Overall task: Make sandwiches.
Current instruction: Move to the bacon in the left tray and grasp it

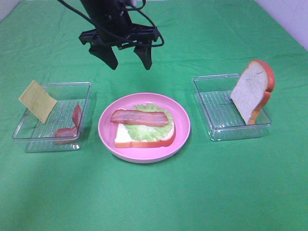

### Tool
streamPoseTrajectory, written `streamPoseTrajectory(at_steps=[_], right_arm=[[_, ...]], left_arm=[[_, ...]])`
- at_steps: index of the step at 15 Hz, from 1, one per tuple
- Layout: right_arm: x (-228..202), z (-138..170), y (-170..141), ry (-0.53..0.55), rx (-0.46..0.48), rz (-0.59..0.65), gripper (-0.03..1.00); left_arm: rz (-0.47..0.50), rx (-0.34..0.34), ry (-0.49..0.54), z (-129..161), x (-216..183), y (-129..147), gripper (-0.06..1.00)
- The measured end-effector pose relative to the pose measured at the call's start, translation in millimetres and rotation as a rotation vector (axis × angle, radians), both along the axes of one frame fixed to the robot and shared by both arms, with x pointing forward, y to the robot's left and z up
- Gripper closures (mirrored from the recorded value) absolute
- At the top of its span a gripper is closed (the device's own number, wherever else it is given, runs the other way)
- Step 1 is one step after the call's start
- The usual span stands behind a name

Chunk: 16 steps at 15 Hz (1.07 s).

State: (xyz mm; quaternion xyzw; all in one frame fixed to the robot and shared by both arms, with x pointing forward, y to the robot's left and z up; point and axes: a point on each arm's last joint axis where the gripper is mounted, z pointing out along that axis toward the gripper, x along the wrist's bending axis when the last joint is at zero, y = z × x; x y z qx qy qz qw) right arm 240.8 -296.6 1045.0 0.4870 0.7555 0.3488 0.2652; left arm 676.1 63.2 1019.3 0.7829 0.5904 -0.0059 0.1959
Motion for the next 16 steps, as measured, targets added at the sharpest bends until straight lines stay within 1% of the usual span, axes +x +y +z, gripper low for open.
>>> streamPoseTrajectory(at_steps=[3, 4, 6, 7, 9, 14, 16], right_arm=[[0, 0, 0, 0.0, 0.0, 0.0, 0.17], [0, 0, 0, 0.0, 0.0, 0.0, 0.17], [0, 0, 0, 0.0, 0.0, 0.0, 0.17], [0, 0, 0, 0.0, 0.0, 0.0, 0.17], [0, 0, 0, 0.0, 0.0, 0.0, 0.17], [0, 0, 0, 0.0, 0.0, 0.0, 0.17], [0, 0, 0, 0.0, 0.0, 0.0, 0.17]], left_arm=[[0.026, 0.065, -0.053, 9, 2, 8, 0.19], [0.028, 0.075, -0.06, 10, 2, 9, 0.21], [0.031, 0.093, -0.059, 15, -4, 13, 0.22], [0.053, 0.124, -0.056, 22, -13, 21, 0.22], [0.094, 0.158, -0.04, 28, -28, 33, 0.22], [0.189, 0.16, -0.015, 52, -66, 54, 0.22], [0.222, 0.173, 0.013, 53, -84, 64, 0.22]])
